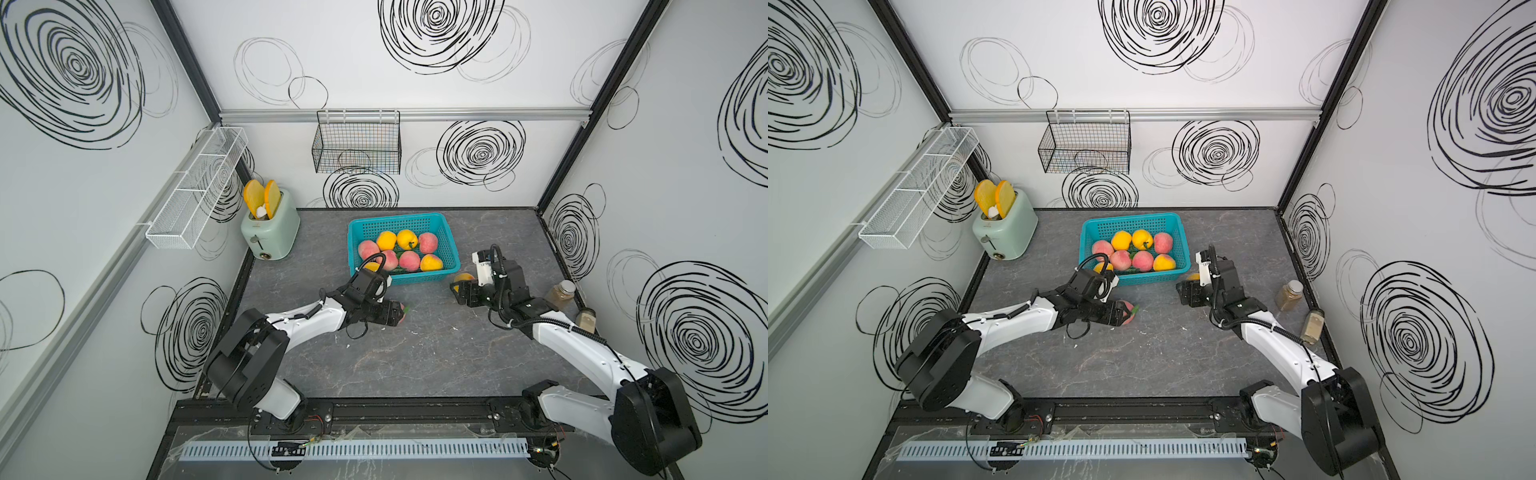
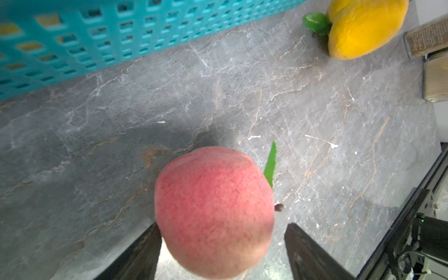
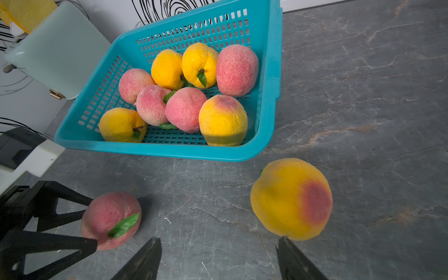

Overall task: Put the peaches into the basket
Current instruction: Pick up the peach from the center of the board.

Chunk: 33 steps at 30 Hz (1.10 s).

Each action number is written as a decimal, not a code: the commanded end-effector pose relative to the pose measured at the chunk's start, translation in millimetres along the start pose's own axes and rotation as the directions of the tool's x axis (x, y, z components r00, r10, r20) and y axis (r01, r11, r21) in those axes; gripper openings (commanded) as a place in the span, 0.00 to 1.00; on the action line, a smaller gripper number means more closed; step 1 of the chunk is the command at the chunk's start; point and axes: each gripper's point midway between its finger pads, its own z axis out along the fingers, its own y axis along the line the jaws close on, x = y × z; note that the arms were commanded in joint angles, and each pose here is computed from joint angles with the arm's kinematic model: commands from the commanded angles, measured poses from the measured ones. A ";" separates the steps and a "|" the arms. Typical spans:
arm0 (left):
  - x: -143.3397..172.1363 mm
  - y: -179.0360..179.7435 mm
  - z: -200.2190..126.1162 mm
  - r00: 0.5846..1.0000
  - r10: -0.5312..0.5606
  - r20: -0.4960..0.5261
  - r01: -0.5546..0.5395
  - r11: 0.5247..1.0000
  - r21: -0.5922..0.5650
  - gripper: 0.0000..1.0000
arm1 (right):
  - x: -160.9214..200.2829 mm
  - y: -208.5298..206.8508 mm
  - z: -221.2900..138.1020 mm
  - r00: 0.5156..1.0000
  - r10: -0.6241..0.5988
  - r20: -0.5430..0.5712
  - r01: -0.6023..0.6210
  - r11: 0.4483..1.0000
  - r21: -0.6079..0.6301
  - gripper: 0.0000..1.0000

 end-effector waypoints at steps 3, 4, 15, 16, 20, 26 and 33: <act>-18.4 -4.6 2.9 0.999 0.004 0.040 -0.005 1.000 0.022 0.82 | -1.9 -0.4 -3.4 1.000 0.002 0.016 -0.002 1.000 0.000 0.79; -18.0 -3.5 4.6 0.999 0.003 0.036 -0.004 1.000 0.021 0.82 | -2.2 -0.2 -4.5 1.000 0.000 0.019 0.000 1.000 0.002 0.79; -21.4 -3.2 8.5 0.999 0.002 0.036 -0.004 0.999 0.032 0.77 | -1.2 -2.0 -8.3 1.000 0.002 0.022 -0.002 1.000 0.011 0.79; -21.8 -3.5 8.4 0.999 0.002 0.037 -0.003 0.999 0.035 0.76 | -1.7 -2.1 -8.6 1.000 0.002 0.024 -0.003 1.000 0.011 0.79; -23.1 -4.0 8.1 0.999 0.002 0.040 -0.003 0.999 0.039 0.73 | -3.7 -1.4 -9.0 1.000 0.003 0.028 -0.003 1.000 0.010 0.79; -27.2 -6.1 7.7 0.999 0.001 0.046 -0.003 0.999 0.053 0.63 | -5.3 -1.4 -10.7 0.999 0.001 0.033 -0.001 1.000 0.012 0.79; -29.5 -7.6 5.2 0.999 0.002 0.052 -0.005 0.998 0.056 0.62 | -4.7 -1.0 -11.2 1.000 -0.001 0.031 0.001 1.000 0.011 0.79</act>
